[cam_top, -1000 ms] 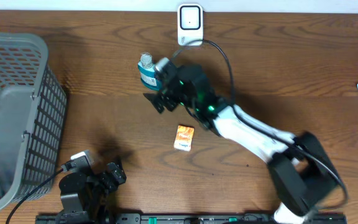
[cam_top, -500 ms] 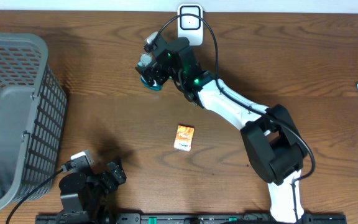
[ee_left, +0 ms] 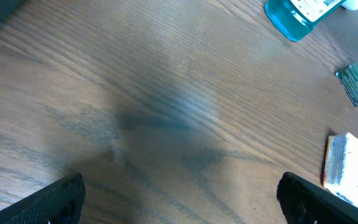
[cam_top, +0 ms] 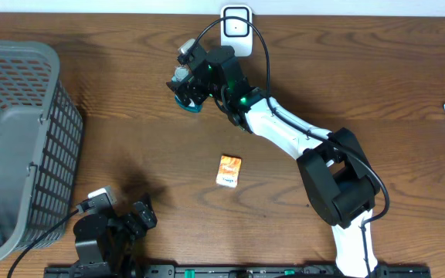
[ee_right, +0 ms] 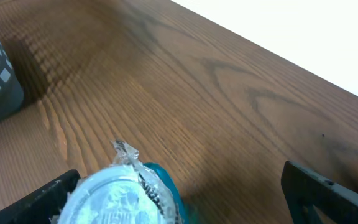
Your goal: Scan the item barcode
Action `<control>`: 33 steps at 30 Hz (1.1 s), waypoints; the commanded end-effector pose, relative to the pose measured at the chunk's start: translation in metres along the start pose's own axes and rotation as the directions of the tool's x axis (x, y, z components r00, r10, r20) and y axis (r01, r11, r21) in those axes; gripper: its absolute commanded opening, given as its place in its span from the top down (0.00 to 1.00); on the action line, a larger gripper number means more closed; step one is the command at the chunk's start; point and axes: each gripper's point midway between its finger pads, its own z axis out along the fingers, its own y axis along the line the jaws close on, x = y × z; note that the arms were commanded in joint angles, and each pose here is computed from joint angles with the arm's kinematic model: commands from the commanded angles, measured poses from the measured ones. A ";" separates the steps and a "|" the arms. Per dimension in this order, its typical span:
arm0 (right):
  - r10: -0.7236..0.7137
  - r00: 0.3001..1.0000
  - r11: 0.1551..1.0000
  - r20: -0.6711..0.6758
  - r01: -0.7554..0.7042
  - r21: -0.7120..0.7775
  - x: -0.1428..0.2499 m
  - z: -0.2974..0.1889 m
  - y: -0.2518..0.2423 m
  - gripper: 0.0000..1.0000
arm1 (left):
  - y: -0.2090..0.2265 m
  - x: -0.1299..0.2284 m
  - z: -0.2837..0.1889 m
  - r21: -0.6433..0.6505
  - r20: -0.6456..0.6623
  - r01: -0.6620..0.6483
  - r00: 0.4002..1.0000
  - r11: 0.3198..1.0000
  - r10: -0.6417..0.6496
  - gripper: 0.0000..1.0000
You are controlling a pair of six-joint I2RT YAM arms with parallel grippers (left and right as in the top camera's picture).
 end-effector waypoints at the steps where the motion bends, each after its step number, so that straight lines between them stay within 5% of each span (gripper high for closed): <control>1: -0.013 1.000 1.000 -0.006 0.013 -0.028 0.007 0.013 0.012 0.04 | 0.006 0.011 0.003 -0.022 -0.038 0.000 0.999 1.000 -0.001 0.02; 14: -0.016 1.000 1.000 -0.010 0.016 -0.001 0.015 0.021 0.007 0.21 | 0.006 0.011 0.003 -0.022 -0.038 0.000 0.999 1.000 -0.001 0.02; 33: -0.081 0.996 0.997 -0.037 0.081 -0.017 0.014 0.022 0.011 0.30 | 0.006 0.011 0.003 -0.022 -0.038 0.000 0.999 1.000 -0.001 0.02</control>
